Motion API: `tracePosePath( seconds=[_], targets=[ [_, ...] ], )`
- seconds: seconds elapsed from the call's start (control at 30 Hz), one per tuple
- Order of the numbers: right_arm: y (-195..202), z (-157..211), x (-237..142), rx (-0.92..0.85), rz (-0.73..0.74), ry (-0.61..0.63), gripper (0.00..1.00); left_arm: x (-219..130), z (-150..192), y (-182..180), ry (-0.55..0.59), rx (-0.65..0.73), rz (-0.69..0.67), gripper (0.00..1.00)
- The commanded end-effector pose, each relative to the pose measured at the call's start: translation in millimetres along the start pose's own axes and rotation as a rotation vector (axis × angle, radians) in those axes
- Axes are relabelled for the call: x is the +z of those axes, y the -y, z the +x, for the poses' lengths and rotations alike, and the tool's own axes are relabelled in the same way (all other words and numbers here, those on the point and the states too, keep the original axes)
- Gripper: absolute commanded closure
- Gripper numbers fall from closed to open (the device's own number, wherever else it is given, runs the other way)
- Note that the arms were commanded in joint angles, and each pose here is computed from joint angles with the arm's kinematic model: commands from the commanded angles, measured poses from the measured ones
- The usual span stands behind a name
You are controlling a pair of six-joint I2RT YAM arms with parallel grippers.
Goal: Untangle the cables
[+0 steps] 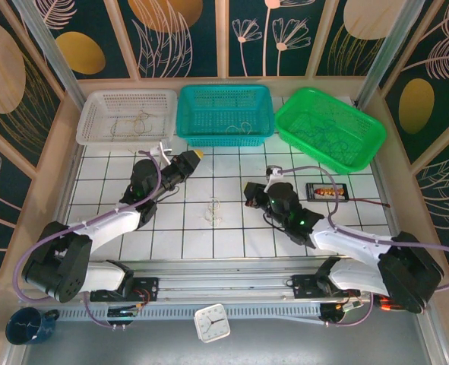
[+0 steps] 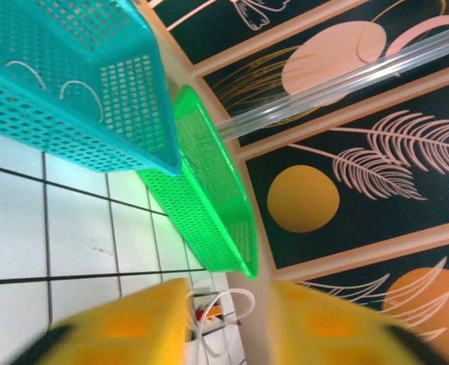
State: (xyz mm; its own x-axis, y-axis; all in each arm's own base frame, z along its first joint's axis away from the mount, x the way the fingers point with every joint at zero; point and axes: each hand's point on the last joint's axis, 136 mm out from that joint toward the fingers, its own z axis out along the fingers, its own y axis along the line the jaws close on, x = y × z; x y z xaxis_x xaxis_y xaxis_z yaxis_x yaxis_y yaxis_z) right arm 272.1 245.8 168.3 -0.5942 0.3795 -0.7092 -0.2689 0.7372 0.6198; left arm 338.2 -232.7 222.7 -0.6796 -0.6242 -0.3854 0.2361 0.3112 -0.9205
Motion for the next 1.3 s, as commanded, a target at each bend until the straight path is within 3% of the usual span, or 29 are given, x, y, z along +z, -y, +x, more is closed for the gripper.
tracePosePath(
  seconds=[0.0,0.1,0.37,0.63,0.93,1.27],
  targets=[
    [-26.2,-33.6,-6.7,-0.075,-0.029,0.048,1.00,-7.8,-0.6,-10.7,0.025,0.032,-0.034,0.44],
    [-46.2,-52.4,-9.1,-0.125,-0.060,0.058,1.00,-10.9,2.5,-19.5,0.021,0.049,-0.065,0.30],
    [-83.2,-80.4,-13.9,-0.170,-0.143,0.058,1.00,-14.5,8.8,-5.9,-0.025,0.147,-0.024,0.14],
    [-101.7,-97.4,-11.2,-0.179,-0.181,0.066,1.00,-14.9,14.4,15.1,-0.103,0.379,0.011,0.13],
    [-126.3,-92.2,-7.3,-0.201,-0.262,-0.029,1.00,-19.7,27.1,17.7,-0.179,0.618,0.033,0.13],
    [-147.0,-101.1,-21.0,-0.193,-0.338,-0.031,1.00,-7.7,22.8,4.3,-0.151,0.562,0.012,0.13]
  ],
)
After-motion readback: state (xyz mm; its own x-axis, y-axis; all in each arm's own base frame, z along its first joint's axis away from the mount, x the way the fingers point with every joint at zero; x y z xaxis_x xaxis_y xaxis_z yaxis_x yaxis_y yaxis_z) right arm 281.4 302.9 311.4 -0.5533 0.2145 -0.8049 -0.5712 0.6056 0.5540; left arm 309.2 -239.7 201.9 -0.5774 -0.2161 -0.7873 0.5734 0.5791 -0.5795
